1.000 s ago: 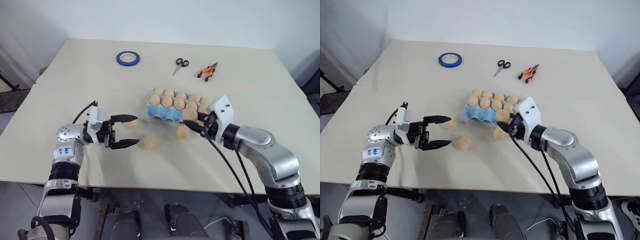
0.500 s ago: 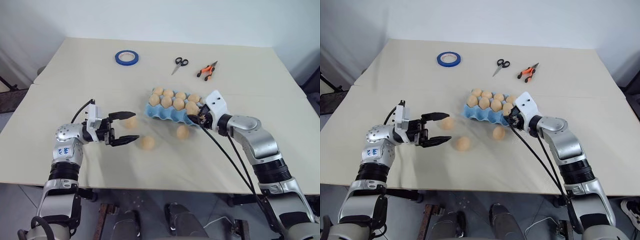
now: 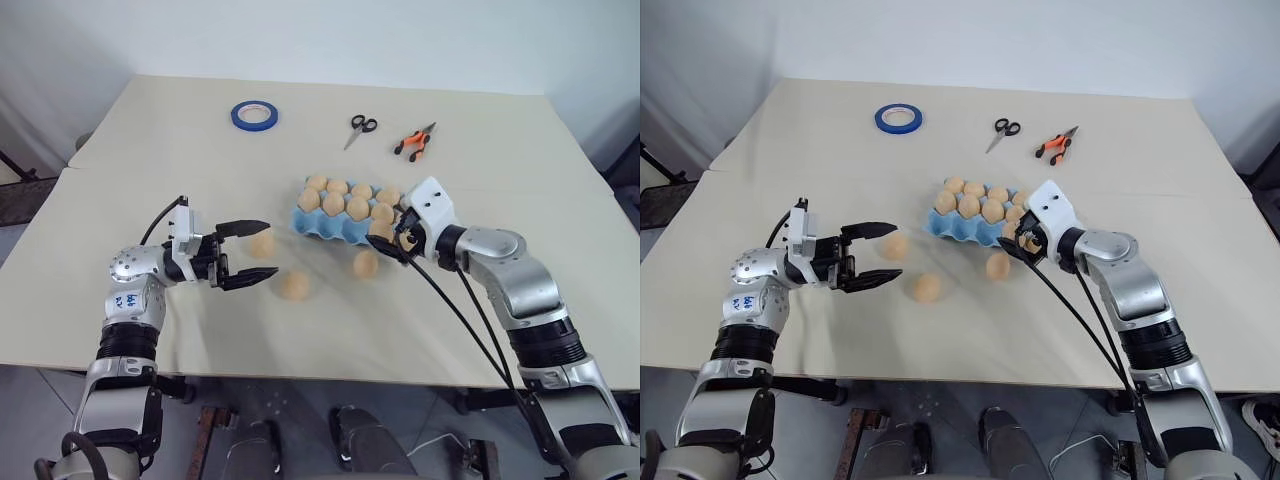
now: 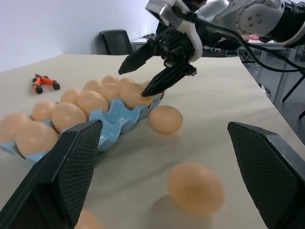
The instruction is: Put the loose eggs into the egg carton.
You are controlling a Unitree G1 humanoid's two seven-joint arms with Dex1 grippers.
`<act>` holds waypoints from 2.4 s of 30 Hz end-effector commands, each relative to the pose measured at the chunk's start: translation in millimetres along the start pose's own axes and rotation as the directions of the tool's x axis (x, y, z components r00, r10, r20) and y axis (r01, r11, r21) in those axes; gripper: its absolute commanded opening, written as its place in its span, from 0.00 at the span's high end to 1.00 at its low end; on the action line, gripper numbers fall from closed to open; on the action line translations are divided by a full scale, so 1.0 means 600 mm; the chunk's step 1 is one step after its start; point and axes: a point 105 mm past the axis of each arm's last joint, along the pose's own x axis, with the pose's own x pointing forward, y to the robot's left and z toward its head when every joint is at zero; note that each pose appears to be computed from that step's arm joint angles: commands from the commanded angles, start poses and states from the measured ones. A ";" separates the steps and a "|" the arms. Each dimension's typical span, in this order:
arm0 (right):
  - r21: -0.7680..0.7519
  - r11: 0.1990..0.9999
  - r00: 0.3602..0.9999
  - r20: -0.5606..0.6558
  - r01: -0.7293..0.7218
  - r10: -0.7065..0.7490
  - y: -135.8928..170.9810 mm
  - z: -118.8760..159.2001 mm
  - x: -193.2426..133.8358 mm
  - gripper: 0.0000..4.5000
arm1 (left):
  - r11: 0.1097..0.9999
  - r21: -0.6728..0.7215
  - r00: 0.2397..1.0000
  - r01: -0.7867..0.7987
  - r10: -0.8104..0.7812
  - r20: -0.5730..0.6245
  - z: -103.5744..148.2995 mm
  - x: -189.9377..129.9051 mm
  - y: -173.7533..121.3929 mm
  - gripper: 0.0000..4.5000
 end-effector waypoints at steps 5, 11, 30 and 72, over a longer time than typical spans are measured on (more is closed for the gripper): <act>0.013 0.998 0.991 0.121 -0.060 0.058 0.024 0.042 -0.069 0.01 | 0.999 0.041 1.000 -0.003 0.002 0.016 0.015 0.000 0.006 0.00; 0.051 0.994 0.989 0.117 -0.094 0.087 0.053 0.012 -0.144 0.01 | 0.999 0.042 1.000 -0.010 0.009 0.014 0.015 -0.005 0.007 0.00; 0.212 0.976 0.998 0.047 -0.040 0.031 0.104 -0.047 -0.196 0.01 | 0.998 0.051 1.000 -0.020 0.020 0.002 0.019 -0.023 0.011 0.00; 0.246 0.960 0.988 0.040 0.132 -0.146 0.114 -0.065 0.016 0.57 | 0.993 0.005 0.981 -0.115 0.114 -0.155 -0.051 -0.098 -0.012 0.00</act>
